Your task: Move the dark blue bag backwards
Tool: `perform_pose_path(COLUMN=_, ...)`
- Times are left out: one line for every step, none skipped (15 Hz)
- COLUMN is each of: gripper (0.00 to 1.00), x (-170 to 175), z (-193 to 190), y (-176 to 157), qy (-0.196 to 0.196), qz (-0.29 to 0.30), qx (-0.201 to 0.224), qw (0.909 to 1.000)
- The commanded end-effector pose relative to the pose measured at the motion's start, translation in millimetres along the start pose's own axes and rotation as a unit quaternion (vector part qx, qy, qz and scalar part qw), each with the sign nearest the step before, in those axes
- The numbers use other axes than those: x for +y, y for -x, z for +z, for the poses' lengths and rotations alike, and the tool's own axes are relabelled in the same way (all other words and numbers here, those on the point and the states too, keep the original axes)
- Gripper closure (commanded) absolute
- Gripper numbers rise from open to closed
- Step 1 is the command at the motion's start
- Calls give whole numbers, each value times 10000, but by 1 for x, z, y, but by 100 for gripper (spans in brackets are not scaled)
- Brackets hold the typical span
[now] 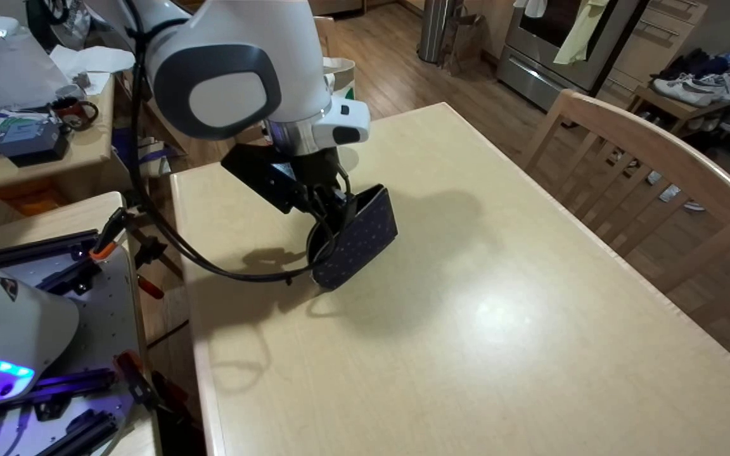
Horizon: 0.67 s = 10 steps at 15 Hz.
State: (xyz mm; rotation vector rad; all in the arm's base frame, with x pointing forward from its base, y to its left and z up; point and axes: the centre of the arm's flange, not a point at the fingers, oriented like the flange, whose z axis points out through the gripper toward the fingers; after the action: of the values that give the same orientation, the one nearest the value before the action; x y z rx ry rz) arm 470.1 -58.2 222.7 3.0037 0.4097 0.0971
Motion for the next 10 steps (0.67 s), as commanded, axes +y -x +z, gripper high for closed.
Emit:
perform_pose_path(gripper=80, x=0, z=10, y=0, qy=-77, qz=-6, qx=58, qw=10000)
perform_pose_path(gripper=86, x=-1, z=8, y=0, qy=-86, qz=-92, qx=68, qw=9999)
perform_pose_path(gripper=92, x=-1, z=5, y=1, qy=-77, qz=-199, qx=48, qw=9998)
perform_pose_path(gripper=95, x=-2, z=3, y=2, qy=-101, qz=-360, qx=31, qw=9993)
perform_pose_path(gripper=96, x=-3, z=-3, y=3, qy=-119, qz=-507, qx=55, qw=9986)
perform_pose_path(gripper=98, x=-5, z=-9, y=5, qy=-125, qz=-696, qx=66, qw=9975)
perform_pose_path(gripper=100, x=-7, z=-15, y=6, qy=-133, qz=-877, qx=29, qw=9961)
perform_pose_path(gripper=100, x=-8, z=-19, y=7, qy=-130, qz=-1056, qx=19, qw=9943)
perform_pose_path(gripper=97, x=-9, z=-23, y=8, qy=-176, qz=-1348, qx=-22, qw=9907)
perform_pose_path(gripper=96, x=-10, z=-26, y=10, qy=-244, qz=-1668, qx=-86, qw=9857)
